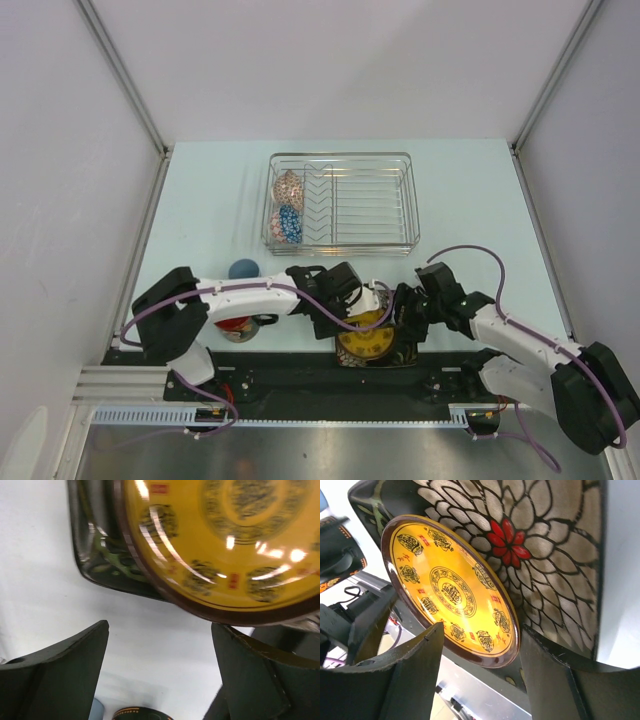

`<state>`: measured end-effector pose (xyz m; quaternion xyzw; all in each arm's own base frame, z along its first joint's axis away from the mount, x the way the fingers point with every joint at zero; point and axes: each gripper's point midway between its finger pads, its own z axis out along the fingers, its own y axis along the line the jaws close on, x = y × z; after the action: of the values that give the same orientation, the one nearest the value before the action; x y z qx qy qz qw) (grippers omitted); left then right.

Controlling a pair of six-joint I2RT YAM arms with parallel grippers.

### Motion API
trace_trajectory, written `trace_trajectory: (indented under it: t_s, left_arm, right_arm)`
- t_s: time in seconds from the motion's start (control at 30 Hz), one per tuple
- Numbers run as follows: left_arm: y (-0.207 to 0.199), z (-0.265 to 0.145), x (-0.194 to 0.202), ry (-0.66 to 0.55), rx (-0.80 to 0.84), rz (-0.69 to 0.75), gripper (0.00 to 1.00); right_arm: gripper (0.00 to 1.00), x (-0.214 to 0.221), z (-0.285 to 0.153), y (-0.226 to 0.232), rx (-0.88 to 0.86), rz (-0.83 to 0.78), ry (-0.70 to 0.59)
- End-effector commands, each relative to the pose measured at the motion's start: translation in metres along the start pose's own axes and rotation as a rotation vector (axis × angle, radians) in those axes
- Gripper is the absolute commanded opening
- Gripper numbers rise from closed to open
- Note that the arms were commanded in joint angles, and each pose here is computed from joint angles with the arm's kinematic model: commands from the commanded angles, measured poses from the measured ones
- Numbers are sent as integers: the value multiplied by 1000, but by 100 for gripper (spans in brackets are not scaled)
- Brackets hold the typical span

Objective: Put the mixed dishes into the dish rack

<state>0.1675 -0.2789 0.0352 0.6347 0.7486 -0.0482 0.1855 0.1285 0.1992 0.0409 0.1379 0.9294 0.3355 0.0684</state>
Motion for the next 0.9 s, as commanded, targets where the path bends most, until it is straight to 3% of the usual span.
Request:
trace_trajectory:
  t_s: [0.0,0.53,0.87]
  left_arm:
    - [-26,-16,-17,-116,97,60,89]
    - [-31,7,-33,-115,107,100,89]
    - [-27,12,-33,-111,82,99,89]
  right_arm:
    - [65,-3,9,-8,19,15,-13]
    - [61,-9,16,4,-15,10,-15]
    - [58,-23,-2,62,-221,-76,-77]
